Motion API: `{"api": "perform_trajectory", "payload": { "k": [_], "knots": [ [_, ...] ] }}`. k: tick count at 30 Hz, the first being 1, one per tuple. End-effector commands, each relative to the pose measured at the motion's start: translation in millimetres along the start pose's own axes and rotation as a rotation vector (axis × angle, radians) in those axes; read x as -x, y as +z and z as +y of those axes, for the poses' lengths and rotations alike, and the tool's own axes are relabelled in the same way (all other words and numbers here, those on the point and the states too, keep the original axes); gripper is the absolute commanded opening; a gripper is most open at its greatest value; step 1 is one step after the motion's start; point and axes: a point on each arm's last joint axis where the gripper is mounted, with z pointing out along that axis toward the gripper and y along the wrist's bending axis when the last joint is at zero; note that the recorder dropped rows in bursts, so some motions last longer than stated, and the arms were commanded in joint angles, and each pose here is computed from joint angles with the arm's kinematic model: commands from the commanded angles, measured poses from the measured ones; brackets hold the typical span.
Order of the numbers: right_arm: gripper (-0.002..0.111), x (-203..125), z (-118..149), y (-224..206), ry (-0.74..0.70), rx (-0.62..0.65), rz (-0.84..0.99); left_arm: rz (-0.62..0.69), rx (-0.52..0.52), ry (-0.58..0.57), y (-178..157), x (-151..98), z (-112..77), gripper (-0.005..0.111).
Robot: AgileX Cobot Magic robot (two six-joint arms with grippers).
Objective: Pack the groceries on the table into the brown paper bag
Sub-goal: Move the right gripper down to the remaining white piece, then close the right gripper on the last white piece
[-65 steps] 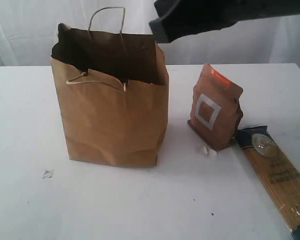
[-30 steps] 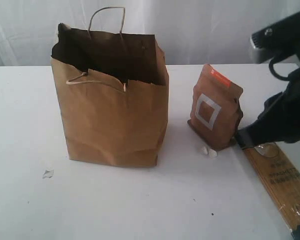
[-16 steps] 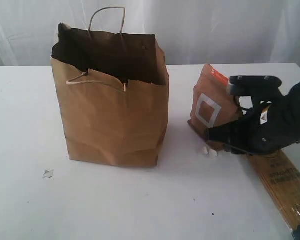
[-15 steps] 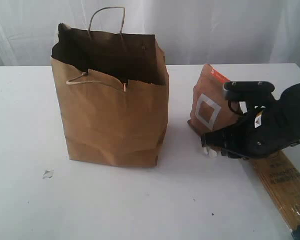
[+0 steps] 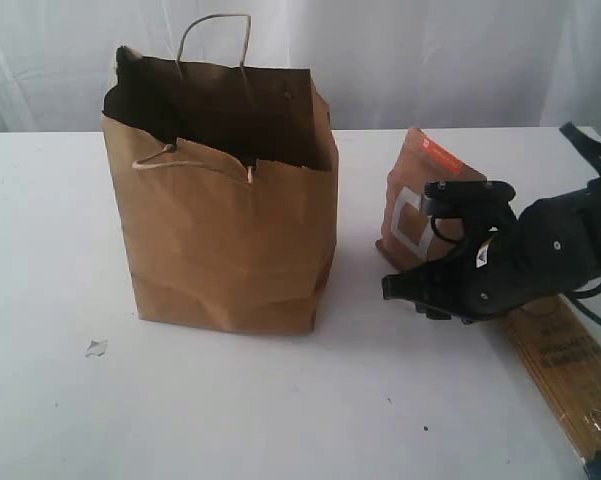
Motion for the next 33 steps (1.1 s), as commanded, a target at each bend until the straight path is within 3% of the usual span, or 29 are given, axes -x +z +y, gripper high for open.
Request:
{"api": "perform_trajectory", "payload": {
  "k": [1, 29, 33],
  "knots": [
    [0.040, 6, -1, 11, -0.005, -0.001, -0.010, -0.006, -0.002, -0.007, 0, 0, 0.0, 0.000],
    [0.039, 9, -8, 40, -0.042, -0.014, -0.007, -0.006, -0.002, -0.007, 0, 0, 0.0, 0.000],
    [0.029, 9, -10, 40, -0.050, -0.023, 0.004, -0.006, -0.002, -0.007, 0, 0, 0.0, 0.000]
  ]
}}
